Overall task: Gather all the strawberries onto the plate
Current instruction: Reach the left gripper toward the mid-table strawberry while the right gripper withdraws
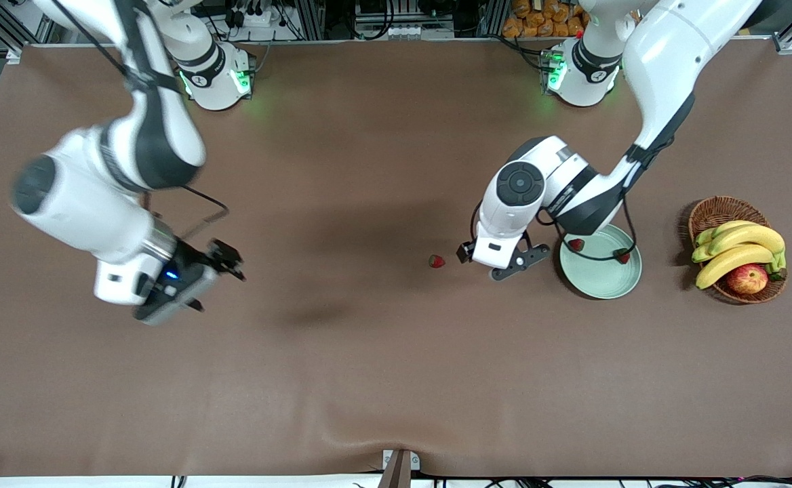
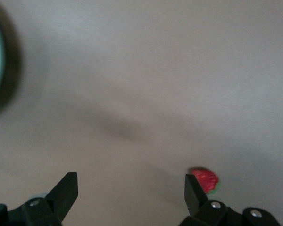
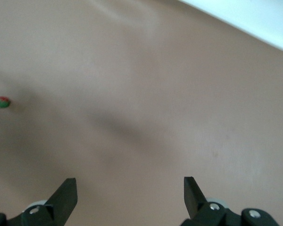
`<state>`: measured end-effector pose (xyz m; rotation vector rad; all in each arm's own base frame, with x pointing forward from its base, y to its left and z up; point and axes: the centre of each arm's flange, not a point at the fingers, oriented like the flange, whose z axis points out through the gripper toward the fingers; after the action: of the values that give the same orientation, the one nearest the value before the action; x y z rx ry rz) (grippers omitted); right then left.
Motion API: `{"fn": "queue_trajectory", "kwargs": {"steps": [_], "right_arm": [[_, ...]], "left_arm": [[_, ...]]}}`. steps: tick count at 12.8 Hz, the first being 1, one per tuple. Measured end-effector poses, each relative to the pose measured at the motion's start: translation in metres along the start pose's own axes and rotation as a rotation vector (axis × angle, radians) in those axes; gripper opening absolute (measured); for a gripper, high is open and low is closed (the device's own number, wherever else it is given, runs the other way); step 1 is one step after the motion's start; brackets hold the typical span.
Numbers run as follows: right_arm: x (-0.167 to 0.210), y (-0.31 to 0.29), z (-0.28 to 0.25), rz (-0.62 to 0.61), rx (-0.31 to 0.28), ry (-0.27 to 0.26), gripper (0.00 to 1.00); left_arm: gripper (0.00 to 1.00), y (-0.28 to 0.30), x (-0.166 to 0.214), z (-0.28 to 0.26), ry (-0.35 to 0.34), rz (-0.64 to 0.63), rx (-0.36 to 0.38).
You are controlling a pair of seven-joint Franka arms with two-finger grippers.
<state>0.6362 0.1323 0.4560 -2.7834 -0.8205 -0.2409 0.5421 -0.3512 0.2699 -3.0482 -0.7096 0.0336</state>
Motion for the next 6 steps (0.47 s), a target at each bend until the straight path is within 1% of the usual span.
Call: {"fn": "queue_trajectory", "kwargs": {"steps": [1, 3, 5, 6], "right_arm": [[-0.012, 0.01, -0.018, 0.01, 0.008, -0.013, 1.0], [-0.028, 0.02, -0.045, 0.013, -0.013, -0.045, 1.0], [-0.035, 0.016, -0.057, 0.049, -0.024, -0.08, 1.0], [-0.037, 0.012, -0.063, 0.076, -0.026, -0.095, 1.0]], "left_arm": [[1.0, 0.007, -0.006, 0.009, 0.004, -0.004, -0.009], [1.0, 0.015, -0.006, 0.022, 0.022, -0.013, -0.027], [0.99, 0.016, 0.0, 0.028, 0.027, -0.022, -0.048], [0.96, 0.015, 0.001, 0.03, 0.027, -0.023, -0.048]]}}
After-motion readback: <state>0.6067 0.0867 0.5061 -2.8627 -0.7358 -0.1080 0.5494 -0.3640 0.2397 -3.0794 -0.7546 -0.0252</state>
